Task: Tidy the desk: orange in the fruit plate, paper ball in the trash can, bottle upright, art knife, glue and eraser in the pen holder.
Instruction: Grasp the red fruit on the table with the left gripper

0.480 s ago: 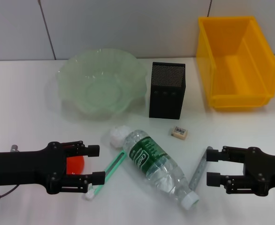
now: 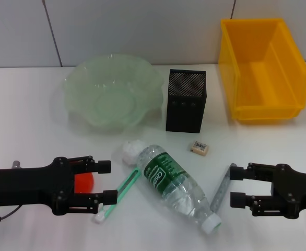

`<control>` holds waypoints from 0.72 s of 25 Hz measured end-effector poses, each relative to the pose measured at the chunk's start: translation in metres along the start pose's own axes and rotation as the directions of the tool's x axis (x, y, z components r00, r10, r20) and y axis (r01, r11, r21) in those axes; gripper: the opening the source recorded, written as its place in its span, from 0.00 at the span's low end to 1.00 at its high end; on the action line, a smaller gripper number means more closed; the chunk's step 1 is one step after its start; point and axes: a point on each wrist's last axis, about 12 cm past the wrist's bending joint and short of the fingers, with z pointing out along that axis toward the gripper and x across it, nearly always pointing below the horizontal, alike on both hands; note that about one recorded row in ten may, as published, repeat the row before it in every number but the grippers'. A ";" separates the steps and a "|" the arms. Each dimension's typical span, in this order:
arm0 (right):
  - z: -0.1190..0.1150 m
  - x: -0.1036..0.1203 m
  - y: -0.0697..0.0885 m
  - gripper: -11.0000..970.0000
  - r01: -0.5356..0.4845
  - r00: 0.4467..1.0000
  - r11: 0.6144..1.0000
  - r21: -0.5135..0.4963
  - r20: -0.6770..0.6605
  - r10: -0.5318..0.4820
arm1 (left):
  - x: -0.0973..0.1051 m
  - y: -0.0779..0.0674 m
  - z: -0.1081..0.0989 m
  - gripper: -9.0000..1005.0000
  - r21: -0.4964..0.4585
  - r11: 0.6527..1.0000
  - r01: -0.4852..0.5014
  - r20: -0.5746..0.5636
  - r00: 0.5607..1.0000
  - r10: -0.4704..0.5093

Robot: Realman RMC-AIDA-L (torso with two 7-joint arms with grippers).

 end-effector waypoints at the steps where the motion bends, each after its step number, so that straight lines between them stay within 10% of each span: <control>1: 0.000 0.000 0.000 0.81 0.000 1.000 1.000 0.000 0.000 0.000 | 0.000 0.000 0.000 0.81 0.001 1.000 -0.001 0.001 1.000 0.001; 18: -0.002 0.001 0.000 0.81 -0.001 1.000 1.000 0.007 0.005 0.001 | -0.012 0.019 -0.033 0.81 -0.242 0.957 -0.158 -0.115 0.984 0.133</control>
